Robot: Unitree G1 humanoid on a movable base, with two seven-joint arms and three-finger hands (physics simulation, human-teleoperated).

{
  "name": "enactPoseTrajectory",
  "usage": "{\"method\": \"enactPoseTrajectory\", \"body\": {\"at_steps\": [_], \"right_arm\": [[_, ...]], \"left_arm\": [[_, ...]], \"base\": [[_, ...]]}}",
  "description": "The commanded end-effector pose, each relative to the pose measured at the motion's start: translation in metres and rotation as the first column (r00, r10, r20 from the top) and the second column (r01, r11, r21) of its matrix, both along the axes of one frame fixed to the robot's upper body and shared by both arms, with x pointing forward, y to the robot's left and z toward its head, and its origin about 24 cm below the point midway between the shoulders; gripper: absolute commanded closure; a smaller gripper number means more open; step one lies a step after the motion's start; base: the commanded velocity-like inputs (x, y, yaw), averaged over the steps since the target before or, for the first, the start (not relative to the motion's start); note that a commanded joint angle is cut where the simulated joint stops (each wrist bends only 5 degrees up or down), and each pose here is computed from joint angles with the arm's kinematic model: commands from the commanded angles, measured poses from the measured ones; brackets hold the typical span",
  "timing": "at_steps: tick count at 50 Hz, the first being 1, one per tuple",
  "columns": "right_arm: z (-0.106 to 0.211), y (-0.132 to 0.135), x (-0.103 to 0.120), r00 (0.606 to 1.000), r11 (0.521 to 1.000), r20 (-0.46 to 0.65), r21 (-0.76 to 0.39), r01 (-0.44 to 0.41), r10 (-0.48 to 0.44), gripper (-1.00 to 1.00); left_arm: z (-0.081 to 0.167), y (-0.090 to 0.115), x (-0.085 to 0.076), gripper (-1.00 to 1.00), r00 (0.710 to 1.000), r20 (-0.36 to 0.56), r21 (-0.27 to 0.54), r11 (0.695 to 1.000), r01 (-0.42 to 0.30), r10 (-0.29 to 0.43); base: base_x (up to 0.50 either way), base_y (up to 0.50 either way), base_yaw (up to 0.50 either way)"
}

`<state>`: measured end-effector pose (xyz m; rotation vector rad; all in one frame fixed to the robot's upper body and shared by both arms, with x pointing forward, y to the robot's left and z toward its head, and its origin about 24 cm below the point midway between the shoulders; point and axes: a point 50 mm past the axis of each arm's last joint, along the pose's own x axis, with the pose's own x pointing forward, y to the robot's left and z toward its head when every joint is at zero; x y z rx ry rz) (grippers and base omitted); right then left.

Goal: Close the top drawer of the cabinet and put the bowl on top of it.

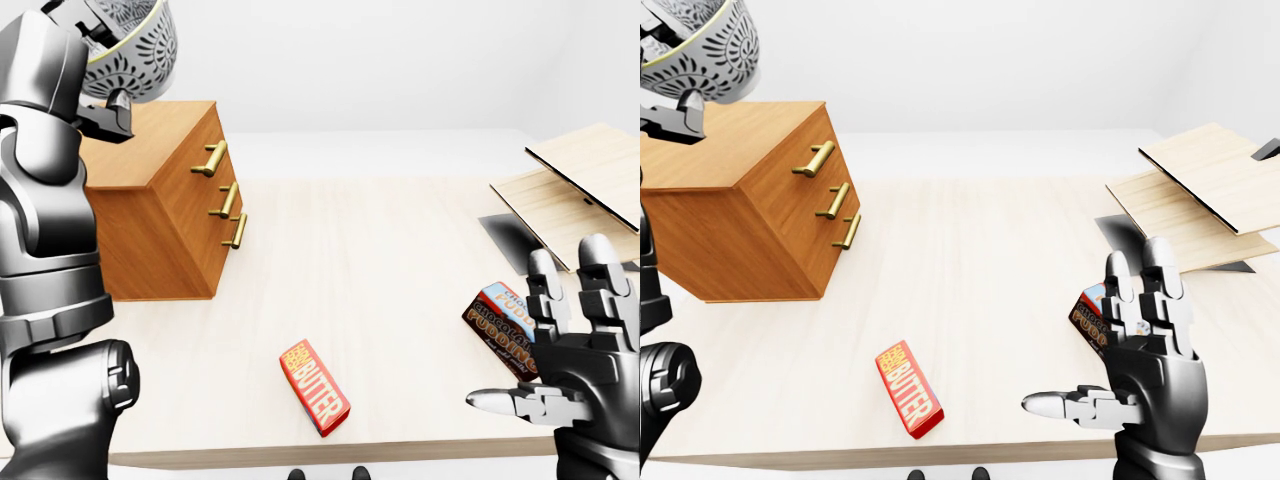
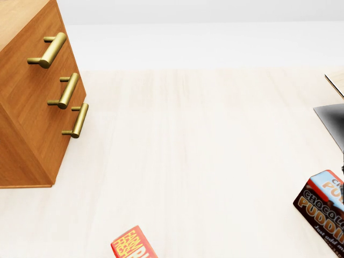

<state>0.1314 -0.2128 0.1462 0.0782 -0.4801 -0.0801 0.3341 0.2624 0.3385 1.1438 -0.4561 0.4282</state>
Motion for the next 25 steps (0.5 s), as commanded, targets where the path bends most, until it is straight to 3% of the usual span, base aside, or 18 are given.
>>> {"method": "enactPoseTrajectory", "body": {"at_steps": [1, 8, 18, 25], "right_arm": [[0.0, 0.0, 0.0, 1.0, 1.0, -0.002, -0.003, -0.006, 0.006, -1.0], [0.0, 0.001, 0.001, 1.0, 1.0, -0.004, -0.005, -0.009, 0.009, -1.0], [-0.001, 0.003, 0.0, 1.0, 1.0, -0.004, -0.008, -0.008, 0.008, -1.0], [-0.001, 0.003, 0.001, 1.0, 1.0, -0.006, -0.008, -0.01, 0.01, -1.0]], "left_arm": [[0.001, 0.031, 0.009, 1.0, 0.995, 0.037, -0.123, 0.989, -0.085, 0.09], [0.0, 0.037, 0.014, 1.0, 0.994, 0.026, -0.161, 0.982, -0.103, 0.108], [-0.014, 0.06, 0.026, 1.0, 0.982, -0.025, -0.283, 0.941, -0.187, 0.187], [-0.027, 0.067, 0.03, 1.0, 0.976, -0.061, -0.323, 0.921, -0.219, 0.21]], "base": [[0.0, 0.0, 0.0], [0.0, 0.0, 0.0], [0.0, 0.0, 0.0], [0.0, 0.0, 0.0]]}}
